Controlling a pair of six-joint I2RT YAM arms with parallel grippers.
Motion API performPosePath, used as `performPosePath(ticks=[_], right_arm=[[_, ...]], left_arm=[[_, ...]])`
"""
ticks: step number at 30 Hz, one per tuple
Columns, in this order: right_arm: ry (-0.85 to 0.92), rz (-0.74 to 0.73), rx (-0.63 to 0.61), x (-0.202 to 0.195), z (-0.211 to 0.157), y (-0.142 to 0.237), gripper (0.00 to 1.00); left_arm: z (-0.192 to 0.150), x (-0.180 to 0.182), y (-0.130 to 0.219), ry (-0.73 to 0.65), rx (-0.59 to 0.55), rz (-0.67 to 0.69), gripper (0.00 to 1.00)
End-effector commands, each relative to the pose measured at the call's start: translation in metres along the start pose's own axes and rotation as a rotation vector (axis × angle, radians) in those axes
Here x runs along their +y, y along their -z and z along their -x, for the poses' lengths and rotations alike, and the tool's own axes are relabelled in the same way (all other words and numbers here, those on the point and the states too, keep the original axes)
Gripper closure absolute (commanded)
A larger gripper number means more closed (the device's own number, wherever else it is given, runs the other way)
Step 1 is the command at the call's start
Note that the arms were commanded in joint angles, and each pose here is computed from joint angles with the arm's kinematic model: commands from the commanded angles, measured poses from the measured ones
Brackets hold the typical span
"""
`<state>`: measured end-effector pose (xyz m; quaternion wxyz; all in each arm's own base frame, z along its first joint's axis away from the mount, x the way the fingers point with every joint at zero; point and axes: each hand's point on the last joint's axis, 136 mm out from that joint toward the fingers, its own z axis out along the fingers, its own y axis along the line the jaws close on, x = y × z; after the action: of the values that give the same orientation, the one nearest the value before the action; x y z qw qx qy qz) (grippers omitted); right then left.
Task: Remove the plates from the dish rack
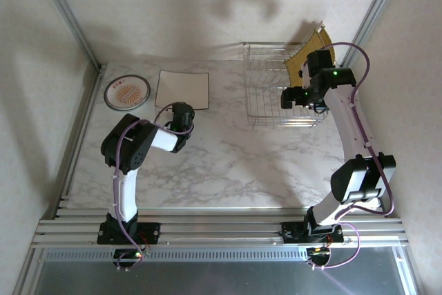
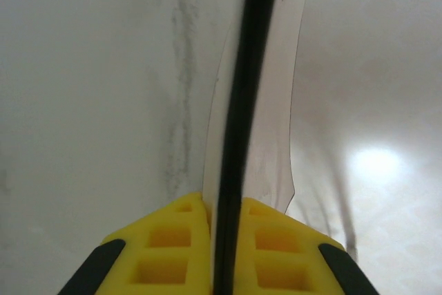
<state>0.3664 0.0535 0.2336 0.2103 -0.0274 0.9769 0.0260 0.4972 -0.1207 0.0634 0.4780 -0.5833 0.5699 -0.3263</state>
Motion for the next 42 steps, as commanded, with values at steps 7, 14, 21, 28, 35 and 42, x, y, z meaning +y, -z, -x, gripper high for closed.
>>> performPosePath(ticks=[7,14,21,28,35,42], right_arm=[[-0.008,0.023,-0.019,0.002,0.002,0.009,0.01],[-0.012,0.022,-0.015,0.002,-0.001,0.01,0.01],[-0.014,0.019,-0.026,0.001,-0.001,0.014,0.01],[-0.018,0.022,-0.037,0.002,-0.001,0.017,0.01],[-0.023,0.029,-0.044,0.003,-0.003,0.019,0.01],[-0.027,0.038,-0.053,0.004,-0.005,0.022,0.01]], left_arm=[[0.006,-0.045,-0.002,0.108,-0.06,-0.095,1.0],[0.006,-0.038,-0.004,0.08,-0.064,-0.06,0.87],[0.005,-0.03,-0.006,0.055,-0.05,-0.016,0.63],[0.011,-0.024,-0.006,-0.002,-0.04,0.039,0.45],[0.015,-0.012,-0.005,-0.04,-0.026,0.095,0.3],[0.014,-0.008,-0.004,-0.092,0.002,0.142,0.06]])
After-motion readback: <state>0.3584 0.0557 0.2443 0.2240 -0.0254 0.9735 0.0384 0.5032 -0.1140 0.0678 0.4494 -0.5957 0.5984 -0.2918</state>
